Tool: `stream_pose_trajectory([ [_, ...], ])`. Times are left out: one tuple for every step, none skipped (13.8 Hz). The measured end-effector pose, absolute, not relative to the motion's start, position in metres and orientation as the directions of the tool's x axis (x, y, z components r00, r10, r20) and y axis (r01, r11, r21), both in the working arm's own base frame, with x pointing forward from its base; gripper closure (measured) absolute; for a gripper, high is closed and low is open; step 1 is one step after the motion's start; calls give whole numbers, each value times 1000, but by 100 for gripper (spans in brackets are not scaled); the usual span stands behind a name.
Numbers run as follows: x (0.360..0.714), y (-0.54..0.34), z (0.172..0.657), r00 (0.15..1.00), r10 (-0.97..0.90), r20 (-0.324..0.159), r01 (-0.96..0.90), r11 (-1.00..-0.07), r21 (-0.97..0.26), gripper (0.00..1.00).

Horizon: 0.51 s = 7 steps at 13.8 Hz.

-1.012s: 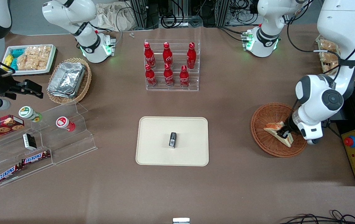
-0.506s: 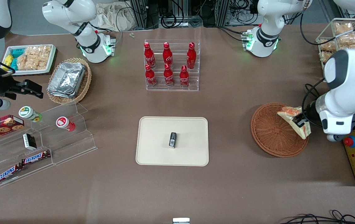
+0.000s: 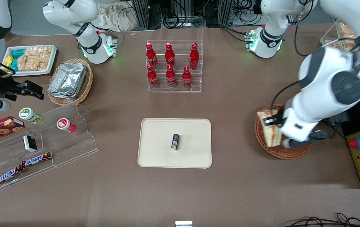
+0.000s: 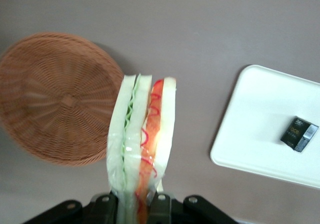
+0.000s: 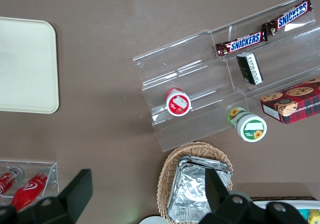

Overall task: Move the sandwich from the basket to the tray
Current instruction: 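Carry the sandwich to the white tray beside the black box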

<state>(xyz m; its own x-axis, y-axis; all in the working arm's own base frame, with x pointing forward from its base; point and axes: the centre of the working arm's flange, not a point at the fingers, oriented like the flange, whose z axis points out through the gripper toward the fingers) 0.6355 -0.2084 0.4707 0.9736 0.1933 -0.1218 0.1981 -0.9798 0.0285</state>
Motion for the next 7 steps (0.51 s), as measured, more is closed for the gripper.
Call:
stream_pose_trajectory([
  [642, -232, 450, 978, 161, -133, 168, -985, 41, 81],
  [649, -254, 429, 981, 134, -138, 143, -988, 57, 81],
  [655, -273, 406, 983, 115, -143, 126, -990, 70, 81],
  [661, -289, 385, 984, 106, -145, 119, -989, 85, 81],
  [664, -303, 363, 983, 107, -147, 122, -988, 99, 81],
  [664, -317, 342, 982, 109, -153, 126, -986, 107, 81],
  [661, -330, 324, 982, 109, -156, 126, -986, 105, 81],
])
